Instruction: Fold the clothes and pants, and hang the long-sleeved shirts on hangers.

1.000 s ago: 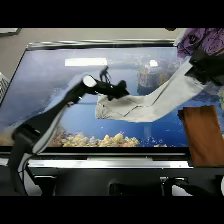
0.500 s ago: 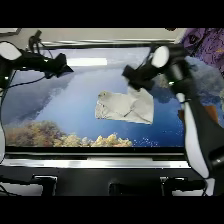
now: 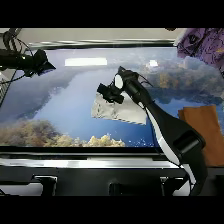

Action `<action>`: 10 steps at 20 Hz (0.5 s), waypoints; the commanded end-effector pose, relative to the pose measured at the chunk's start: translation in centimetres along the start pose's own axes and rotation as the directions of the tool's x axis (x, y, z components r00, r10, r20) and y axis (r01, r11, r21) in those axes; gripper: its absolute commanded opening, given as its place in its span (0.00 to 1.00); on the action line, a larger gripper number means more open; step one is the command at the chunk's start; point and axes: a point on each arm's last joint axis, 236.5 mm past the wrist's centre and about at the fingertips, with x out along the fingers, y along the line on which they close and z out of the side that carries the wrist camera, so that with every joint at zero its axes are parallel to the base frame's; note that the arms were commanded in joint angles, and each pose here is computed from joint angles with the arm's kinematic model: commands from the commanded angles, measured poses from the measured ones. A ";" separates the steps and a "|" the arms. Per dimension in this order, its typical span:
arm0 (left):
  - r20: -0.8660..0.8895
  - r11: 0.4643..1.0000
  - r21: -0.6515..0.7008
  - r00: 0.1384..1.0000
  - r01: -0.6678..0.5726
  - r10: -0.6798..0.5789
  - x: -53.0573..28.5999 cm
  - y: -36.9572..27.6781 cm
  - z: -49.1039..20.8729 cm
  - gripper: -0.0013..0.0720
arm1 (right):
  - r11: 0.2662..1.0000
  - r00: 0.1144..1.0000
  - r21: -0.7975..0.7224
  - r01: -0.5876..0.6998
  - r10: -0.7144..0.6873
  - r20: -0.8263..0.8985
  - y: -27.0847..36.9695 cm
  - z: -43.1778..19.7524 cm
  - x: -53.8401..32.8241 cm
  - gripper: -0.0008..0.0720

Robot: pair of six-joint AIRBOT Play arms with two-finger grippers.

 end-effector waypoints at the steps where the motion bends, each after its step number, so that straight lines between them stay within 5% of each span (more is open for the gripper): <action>1: -0.001 1.000 0.002 1.000 -0.006 0.006 0.0 0.4 0.1 0.04 | 0.999 0.998 0.010 -0.042 0.041 0.036 0.9 0.7 1.8 0.05; 5: -0.003 1.000 0.002 1.000 -0.006 0.006 0.1 0.4 0.0 0.04 | 0.994 0.991 0.034 -0.104 0.100 0.091 2.2 2.1 2.5 0.10; 8: -0.003 1.000 0.017 1.000 -0.006 0.006 0.1 0.4 0.0 0.04 | 0.990 0.986 -0.001 -0.144 0.143 0.089 3.1 2.2 1.7 0.77; 10: -0.004 1.000 0.025 1.000 -0.007 0.007 0.0 0.4 0.0 0.04 | 0.986 0.983 -0.061 -0.152 0.157 0.093 2.8 3.5 -1.2 0.84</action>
